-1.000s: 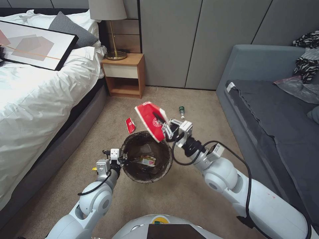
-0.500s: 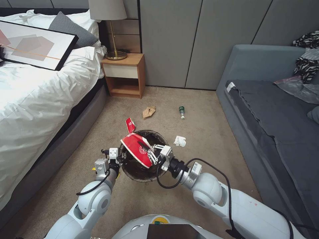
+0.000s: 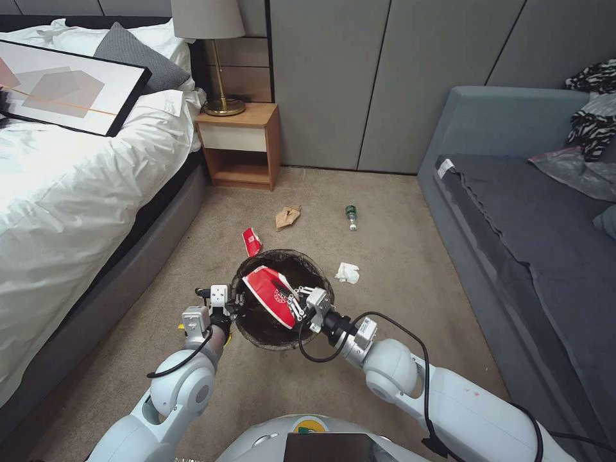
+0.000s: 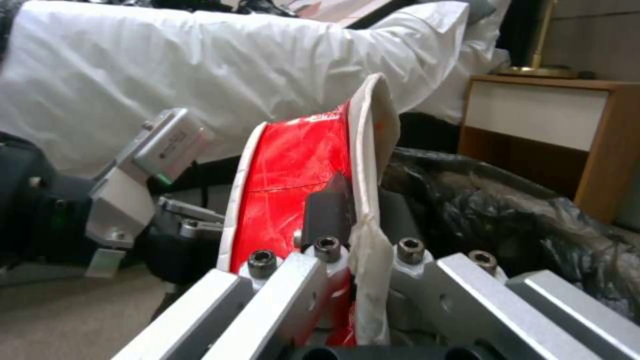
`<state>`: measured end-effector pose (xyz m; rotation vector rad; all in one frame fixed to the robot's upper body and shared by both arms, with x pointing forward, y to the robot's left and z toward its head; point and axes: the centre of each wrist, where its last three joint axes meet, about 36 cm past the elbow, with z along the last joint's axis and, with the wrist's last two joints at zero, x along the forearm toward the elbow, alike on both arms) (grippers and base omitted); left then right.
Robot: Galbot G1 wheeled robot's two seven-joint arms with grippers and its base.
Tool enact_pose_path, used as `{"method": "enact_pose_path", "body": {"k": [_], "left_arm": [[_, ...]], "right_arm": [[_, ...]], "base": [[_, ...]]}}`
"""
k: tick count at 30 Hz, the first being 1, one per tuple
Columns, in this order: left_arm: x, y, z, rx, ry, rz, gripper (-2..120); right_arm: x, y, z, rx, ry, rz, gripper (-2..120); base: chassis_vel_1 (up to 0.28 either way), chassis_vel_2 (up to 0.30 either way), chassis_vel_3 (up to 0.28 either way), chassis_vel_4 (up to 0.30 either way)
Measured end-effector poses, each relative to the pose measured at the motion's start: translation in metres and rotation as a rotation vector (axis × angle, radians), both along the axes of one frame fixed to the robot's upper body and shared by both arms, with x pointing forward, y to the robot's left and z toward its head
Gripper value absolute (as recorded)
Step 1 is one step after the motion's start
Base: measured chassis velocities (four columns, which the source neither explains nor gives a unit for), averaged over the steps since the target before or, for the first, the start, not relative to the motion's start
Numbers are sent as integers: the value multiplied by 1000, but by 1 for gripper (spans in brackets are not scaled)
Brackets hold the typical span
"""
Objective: Pick up the trash bin, then pick up the garbage from the floor and place it into the trash bin.
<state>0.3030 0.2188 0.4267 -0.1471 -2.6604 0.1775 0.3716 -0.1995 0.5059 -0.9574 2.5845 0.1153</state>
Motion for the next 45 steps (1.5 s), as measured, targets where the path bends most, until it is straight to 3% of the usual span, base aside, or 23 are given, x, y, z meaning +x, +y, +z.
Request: {"method": "enact_pose_path", "body": {"k": [6, 7, 13, 16, 29, 45], "left_arm": [[0, -1, -1, -1, 1, 0, 3], [1, -1, -1, -1, 2, -1, 3], [1, -1, -1, 1, 2, 0, 3], [1, 0, 0, 4, 1, 3, 3], [1, 1, 5, -4, -18, 11, 3], [0, 0, 5, -10, -21, 14, 3]], "right_arm": [[-7, 6, -1, -13, 7, 57, 7], [-11, 10, -4, -24, 15, 94, 22], [-24, 22, -16, -54, 57, 189, 37], [-35, 32, -30, -81, 92, 245, 53], [-41, 44, -106, -178, 221, 252, 99], [-33, 48, -113, -197, 243, 175, 100]], "base": [[0, 0, 0, 0], [0, 0, 0, 0], [0, 0, 0, 0], [0, 0, 0, 0], [0, 0, 0, 0], [0, 0, 0, 0]]}}
